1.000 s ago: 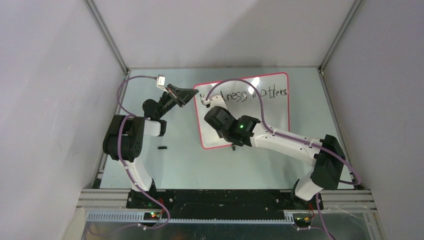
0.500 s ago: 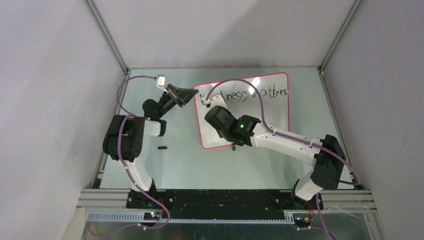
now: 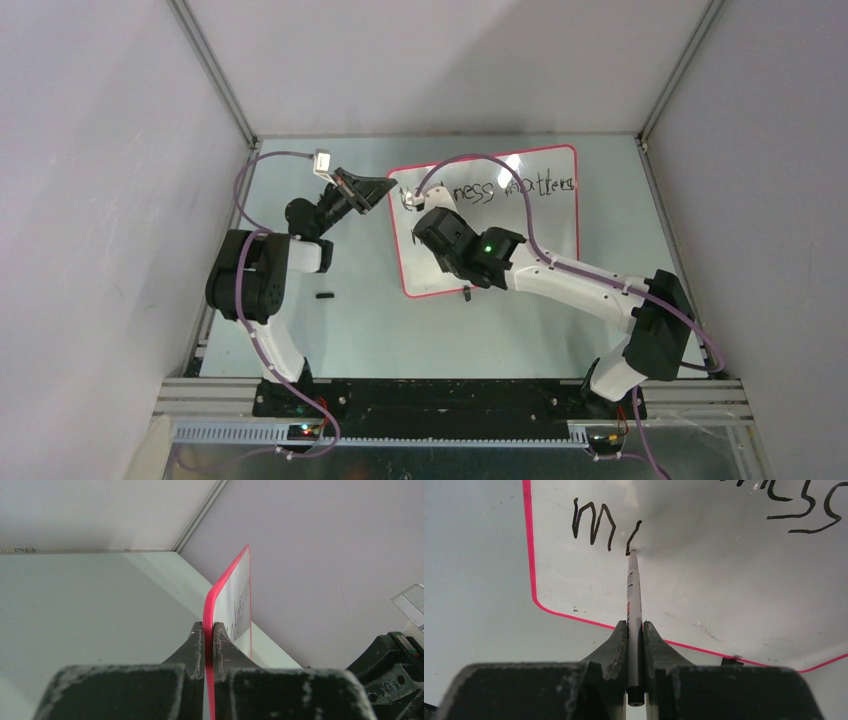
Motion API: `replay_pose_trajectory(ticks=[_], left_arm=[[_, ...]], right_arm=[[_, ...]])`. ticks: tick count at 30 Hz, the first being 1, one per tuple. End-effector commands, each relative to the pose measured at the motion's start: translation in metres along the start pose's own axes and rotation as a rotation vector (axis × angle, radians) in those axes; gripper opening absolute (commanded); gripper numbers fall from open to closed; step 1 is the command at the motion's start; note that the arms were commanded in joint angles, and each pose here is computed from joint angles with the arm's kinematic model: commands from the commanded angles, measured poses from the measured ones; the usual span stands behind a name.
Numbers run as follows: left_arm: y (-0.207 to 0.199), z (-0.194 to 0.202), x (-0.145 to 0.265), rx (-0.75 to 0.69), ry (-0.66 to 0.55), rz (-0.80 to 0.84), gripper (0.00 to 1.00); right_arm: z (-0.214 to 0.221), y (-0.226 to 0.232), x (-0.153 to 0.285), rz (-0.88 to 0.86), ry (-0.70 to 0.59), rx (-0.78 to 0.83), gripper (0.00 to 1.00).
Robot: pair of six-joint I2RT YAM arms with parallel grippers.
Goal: Write a sentence on the whiteboard
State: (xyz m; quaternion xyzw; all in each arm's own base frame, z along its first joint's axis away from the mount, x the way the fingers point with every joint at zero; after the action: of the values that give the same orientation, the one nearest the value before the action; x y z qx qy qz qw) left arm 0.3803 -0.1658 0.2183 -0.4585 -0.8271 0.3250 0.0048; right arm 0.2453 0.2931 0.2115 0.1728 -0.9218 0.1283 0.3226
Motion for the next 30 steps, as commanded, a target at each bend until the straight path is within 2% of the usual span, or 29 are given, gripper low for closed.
replay_pose_trajectory(ticks=[1,30], left_arm=[[-0.007,-0.003,-0.003,-0.097,0.006,0.056,0.0],[-0.008,-0.003,-0.003,-0.1,0.007,0.058,0.0]], right_arm=[[-0.016,-0.014,0.002,0.043,-0.058,-0.03,0.0],[-0.041,-0.015,0.003,0.043,-0.094,-0.035,0.0]])
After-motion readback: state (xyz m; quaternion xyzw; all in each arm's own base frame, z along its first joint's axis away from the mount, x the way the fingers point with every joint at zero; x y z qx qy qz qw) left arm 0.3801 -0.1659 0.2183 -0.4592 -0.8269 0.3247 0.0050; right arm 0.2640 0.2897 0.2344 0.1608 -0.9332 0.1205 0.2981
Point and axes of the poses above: each gripper's point midway between its finger pads, its own x axis back along the fingers, its own y axis along the line the jaws close on, z = x × y, the point moved 4 cm from there along x, back along the fingers, and after that the axes turned 3 degrees about -x, right-handed, at the moved point
